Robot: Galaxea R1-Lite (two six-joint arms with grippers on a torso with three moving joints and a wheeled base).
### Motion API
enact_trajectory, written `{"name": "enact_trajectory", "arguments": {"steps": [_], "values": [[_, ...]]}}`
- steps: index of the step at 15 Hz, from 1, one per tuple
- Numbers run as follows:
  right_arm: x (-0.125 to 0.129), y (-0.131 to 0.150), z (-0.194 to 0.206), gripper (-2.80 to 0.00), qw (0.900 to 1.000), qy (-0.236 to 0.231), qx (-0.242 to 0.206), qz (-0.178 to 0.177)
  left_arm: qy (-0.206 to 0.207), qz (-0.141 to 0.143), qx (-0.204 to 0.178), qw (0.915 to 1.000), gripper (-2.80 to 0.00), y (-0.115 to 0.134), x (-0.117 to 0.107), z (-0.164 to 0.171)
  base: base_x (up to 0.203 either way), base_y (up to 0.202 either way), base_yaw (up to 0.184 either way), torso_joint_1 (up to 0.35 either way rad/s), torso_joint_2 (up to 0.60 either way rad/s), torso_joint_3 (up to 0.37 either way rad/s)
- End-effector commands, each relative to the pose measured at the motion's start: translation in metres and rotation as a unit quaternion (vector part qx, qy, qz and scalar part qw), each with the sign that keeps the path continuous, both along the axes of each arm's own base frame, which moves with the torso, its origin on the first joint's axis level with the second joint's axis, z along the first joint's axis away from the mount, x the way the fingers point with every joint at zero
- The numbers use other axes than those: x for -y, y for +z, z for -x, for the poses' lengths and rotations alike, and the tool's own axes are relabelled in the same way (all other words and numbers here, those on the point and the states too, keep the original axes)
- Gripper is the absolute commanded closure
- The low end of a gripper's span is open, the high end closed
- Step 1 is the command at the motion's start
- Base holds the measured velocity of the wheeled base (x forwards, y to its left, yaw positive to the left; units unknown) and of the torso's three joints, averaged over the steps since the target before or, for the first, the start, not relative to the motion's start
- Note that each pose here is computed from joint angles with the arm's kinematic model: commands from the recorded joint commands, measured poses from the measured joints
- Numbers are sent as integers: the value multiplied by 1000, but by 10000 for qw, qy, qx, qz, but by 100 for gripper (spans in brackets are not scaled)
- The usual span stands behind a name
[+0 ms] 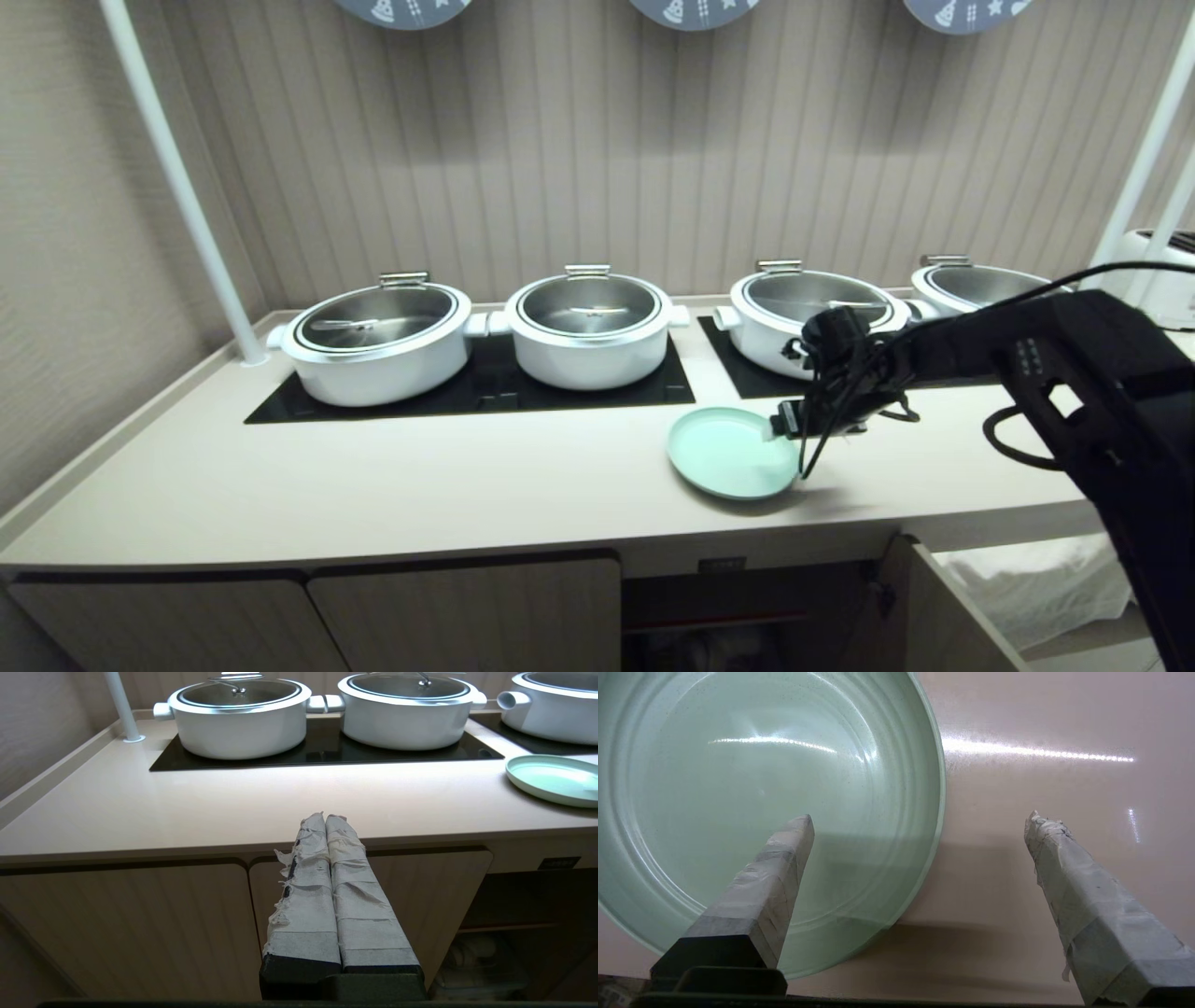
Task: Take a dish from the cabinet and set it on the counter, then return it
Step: Pick up the plate from the table
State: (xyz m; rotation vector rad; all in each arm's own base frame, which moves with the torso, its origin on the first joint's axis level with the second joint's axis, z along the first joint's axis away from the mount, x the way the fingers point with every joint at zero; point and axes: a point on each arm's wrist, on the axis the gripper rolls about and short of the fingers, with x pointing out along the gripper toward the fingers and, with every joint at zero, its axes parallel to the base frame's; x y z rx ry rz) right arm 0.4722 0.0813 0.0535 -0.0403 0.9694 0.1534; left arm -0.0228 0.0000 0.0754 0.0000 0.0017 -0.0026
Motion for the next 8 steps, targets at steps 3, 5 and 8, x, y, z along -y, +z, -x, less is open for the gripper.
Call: {"name": "enact_trajectory", "arguments": {"steps": [3, 5, 8], "values": [[-2, -12, -5, -280, 10000, 12, -67, 10, 2, 0, 4, 10000, 0, 0, 0, 0, 0, 0, 0, 0, 0, 0], [-4, -18, -4, -280, 9998, 42, -168, 22, 5, 0, 1, 10000, 0, 0, 0, 0, 0, 0, 0, 0, 0, 0], [-8, -25, -5, -280, 9997, 78, -223, 21, 5, 0, 1, 10000, 0, 0, 0, 0, 0, 0, 0, 0, 0, 0]]}}
